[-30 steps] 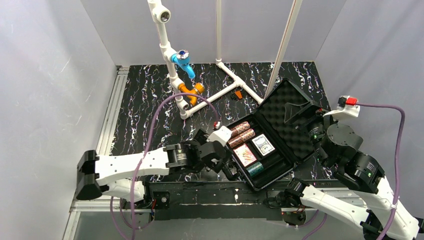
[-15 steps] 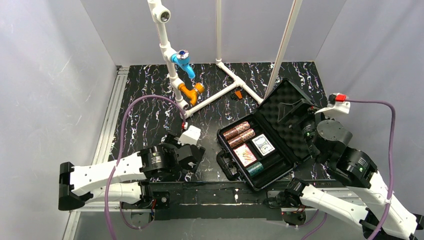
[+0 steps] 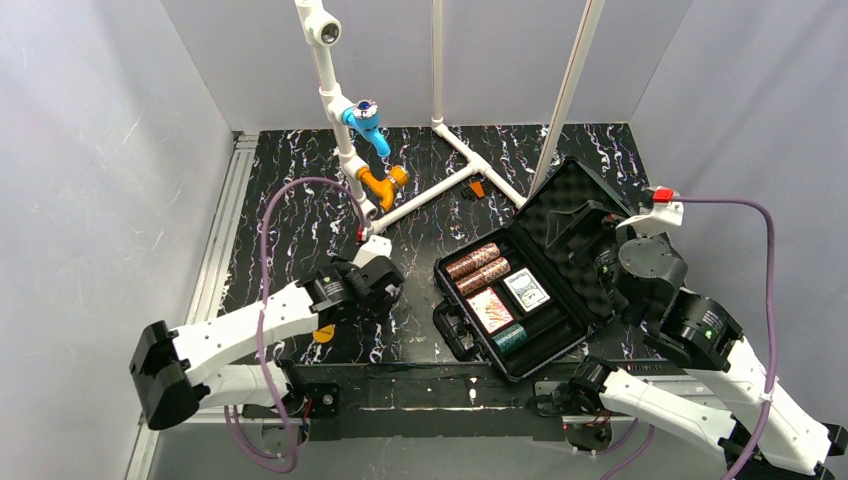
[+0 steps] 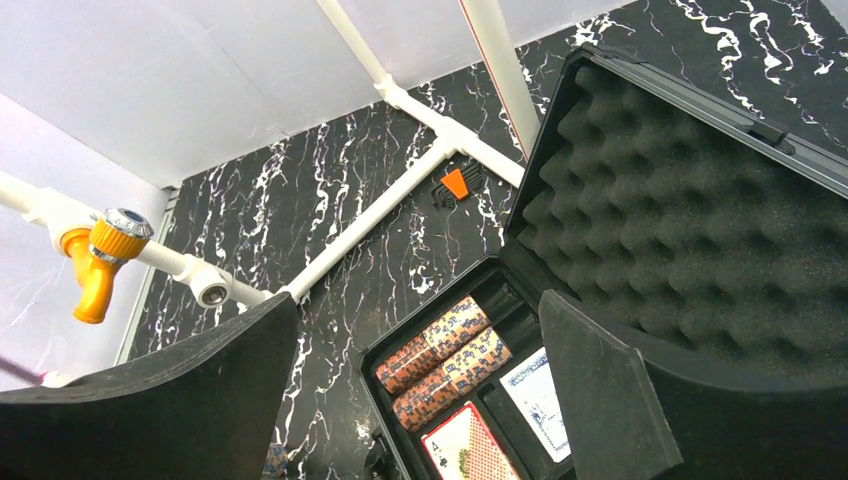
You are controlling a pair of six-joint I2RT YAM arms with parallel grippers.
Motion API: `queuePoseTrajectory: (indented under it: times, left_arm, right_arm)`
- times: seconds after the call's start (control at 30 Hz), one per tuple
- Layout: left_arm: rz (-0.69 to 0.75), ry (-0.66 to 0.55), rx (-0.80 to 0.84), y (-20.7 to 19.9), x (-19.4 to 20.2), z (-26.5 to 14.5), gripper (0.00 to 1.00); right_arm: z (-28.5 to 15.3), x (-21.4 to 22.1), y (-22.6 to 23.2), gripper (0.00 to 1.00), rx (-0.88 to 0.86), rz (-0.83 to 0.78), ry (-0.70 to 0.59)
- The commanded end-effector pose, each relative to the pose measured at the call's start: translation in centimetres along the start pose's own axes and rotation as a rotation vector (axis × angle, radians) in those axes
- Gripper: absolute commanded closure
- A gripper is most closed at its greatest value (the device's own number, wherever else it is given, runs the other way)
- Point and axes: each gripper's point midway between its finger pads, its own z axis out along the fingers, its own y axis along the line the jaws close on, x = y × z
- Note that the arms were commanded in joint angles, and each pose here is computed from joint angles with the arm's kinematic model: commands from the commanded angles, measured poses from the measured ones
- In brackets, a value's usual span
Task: Pack up texas hold em set
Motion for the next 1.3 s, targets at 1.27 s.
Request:
queuePoseTrajectory:
  times: [1.27]
  left_arm:
    - [-0.044, 0.227, 0.065, -2.3, 1.2, 6.9, 0.43]
  right_arm:
    - [-0.8, -1.3, -1.4, 0.02, 0.018, 0.018, -0.061]
